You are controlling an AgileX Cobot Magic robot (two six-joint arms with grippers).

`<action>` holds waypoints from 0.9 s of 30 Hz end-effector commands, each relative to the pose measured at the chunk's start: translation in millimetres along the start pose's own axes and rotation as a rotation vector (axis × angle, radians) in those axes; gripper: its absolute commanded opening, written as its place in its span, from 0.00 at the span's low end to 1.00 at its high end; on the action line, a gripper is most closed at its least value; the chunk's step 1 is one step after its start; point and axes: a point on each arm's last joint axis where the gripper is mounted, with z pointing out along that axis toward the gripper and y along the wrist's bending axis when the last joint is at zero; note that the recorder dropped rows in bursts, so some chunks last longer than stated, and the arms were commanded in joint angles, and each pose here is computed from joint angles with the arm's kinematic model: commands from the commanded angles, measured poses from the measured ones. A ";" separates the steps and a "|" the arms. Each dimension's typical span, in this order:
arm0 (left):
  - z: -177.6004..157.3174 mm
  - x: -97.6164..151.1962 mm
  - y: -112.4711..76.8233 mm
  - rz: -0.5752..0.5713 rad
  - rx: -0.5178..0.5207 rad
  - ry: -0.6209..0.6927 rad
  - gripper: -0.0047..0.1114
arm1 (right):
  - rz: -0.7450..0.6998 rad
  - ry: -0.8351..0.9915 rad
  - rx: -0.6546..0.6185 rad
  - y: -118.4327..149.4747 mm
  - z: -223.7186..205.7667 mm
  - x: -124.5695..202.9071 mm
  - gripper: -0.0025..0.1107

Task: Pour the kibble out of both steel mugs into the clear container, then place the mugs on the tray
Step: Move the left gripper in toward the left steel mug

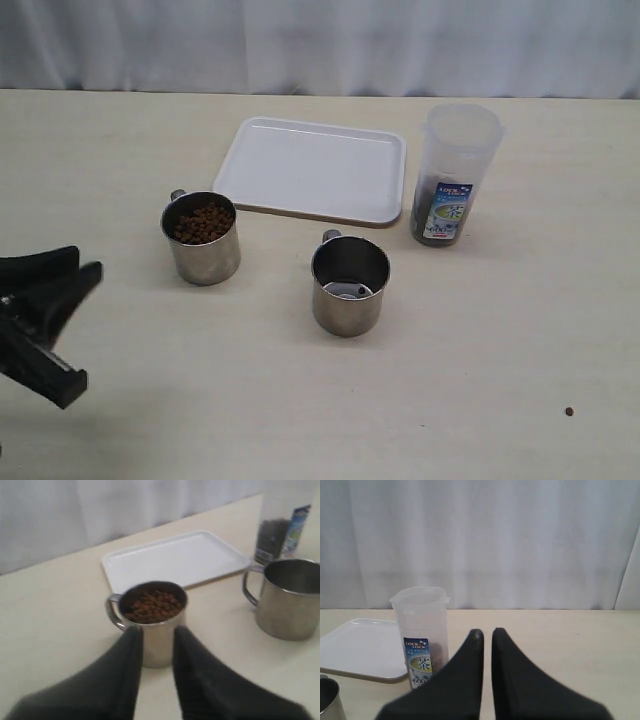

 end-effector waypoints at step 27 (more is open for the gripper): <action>151.2 50.5 28.1 0.128 0.104 0.183 0.94 | 0.004 -0.010 0.007 -0.4 -0.1 0.2 0.06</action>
